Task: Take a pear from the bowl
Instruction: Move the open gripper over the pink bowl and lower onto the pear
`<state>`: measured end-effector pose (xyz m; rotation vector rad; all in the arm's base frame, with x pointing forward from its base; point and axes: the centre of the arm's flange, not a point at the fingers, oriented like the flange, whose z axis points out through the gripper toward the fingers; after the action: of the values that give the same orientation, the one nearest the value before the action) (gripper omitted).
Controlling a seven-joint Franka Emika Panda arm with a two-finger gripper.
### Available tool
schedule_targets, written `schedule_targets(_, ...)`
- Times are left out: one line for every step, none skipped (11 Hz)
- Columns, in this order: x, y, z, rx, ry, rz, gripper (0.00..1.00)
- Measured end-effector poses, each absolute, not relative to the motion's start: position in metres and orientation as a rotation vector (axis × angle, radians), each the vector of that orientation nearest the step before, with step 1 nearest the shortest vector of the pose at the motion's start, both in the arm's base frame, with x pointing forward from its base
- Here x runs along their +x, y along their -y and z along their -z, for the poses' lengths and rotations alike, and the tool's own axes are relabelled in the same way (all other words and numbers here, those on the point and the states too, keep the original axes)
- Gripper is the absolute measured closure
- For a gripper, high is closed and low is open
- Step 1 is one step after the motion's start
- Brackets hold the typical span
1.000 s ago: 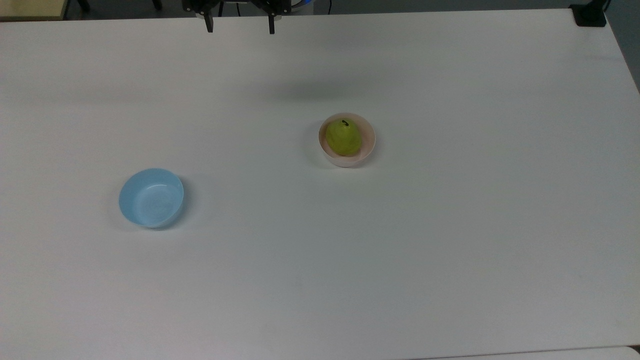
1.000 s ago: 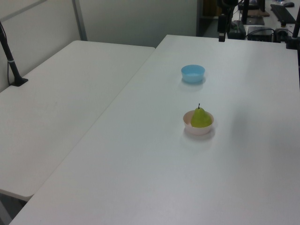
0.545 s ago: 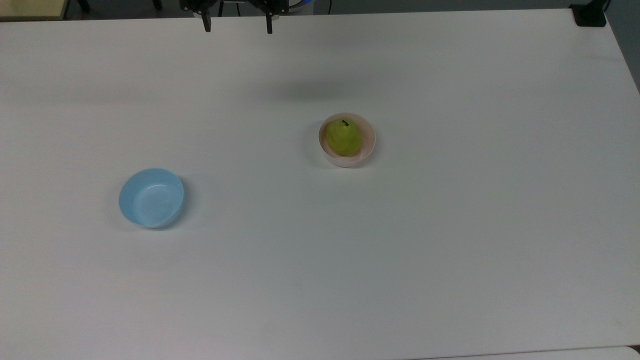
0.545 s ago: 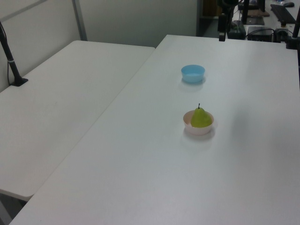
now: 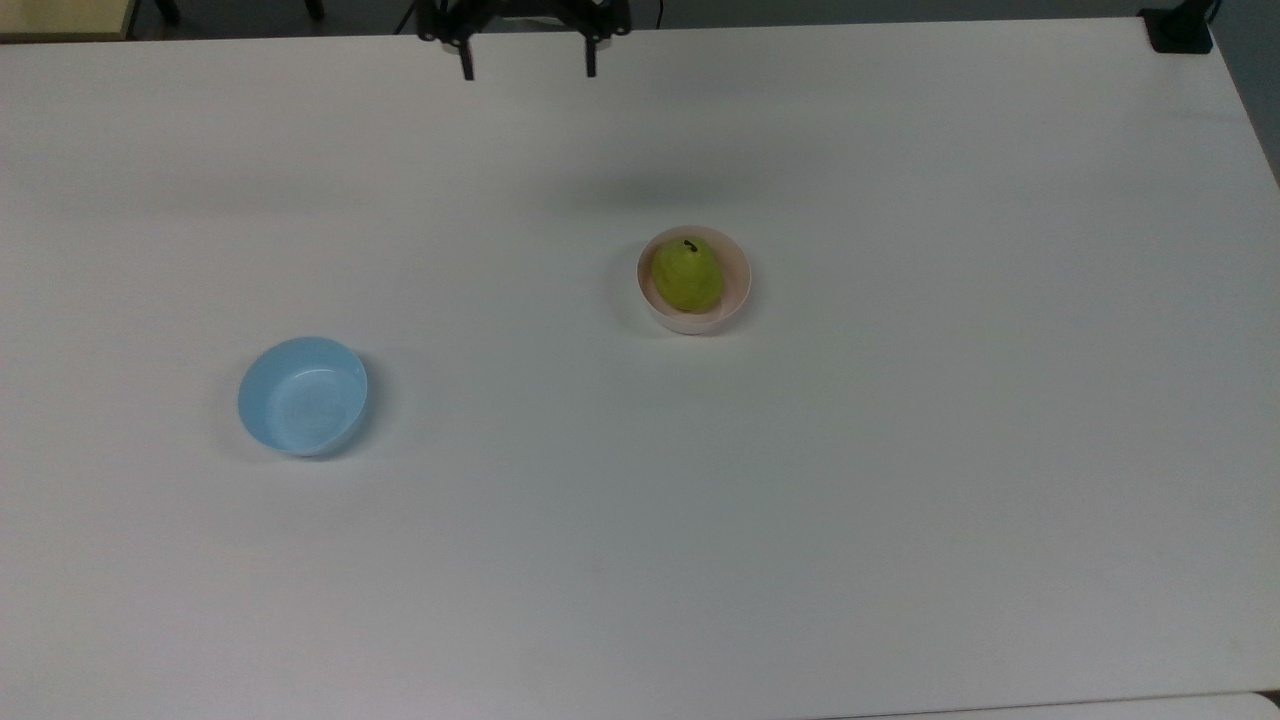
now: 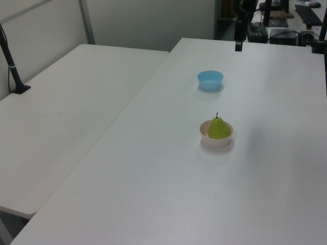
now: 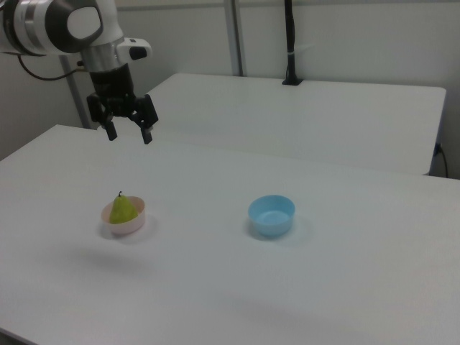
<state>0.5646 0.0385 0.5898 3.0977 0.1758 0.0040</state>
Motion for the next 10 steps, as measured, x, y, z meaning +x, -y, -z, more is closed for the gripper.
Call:
schedule_targets(0.564, -0.057, -0.584, 3.096, -0.226, 0.013, 0.0)
schedule_targets(0.563, -0.079, -0.574, 3.093, -0.286, 0.039, 0.0)
schedule_targets(0.562, -0.096, -0.564, 3.088, -0.332, 0.052, 0.0)
schedule_targets(0.563, -0.112, -0.551, 3.083, -0.376, 0.06, 0.0)
schedule_targets(0.565, -0.126, -0.535, 3.079, -0.414, 0.068, 0.0)
schedule_targets(0.568, -0.137, -0.519, 3.075, -0.441, 0.074, 0.0)
schedule_targets(0.572, -0.143, -0.502, 3.074, -0.457, 0.083, 0.0)
schedule_targets(0.577, -0.148, -0.485, 3.073, -0.469, 0.099, 0.0)
schedule_targets(0.582, -0.153, -0.469, 3.072, -0.479, 0.111, 0.0)
schedule_targets(0.586, -0.159, -0.454, 3.069, -0.494, 0.127, 0.0)
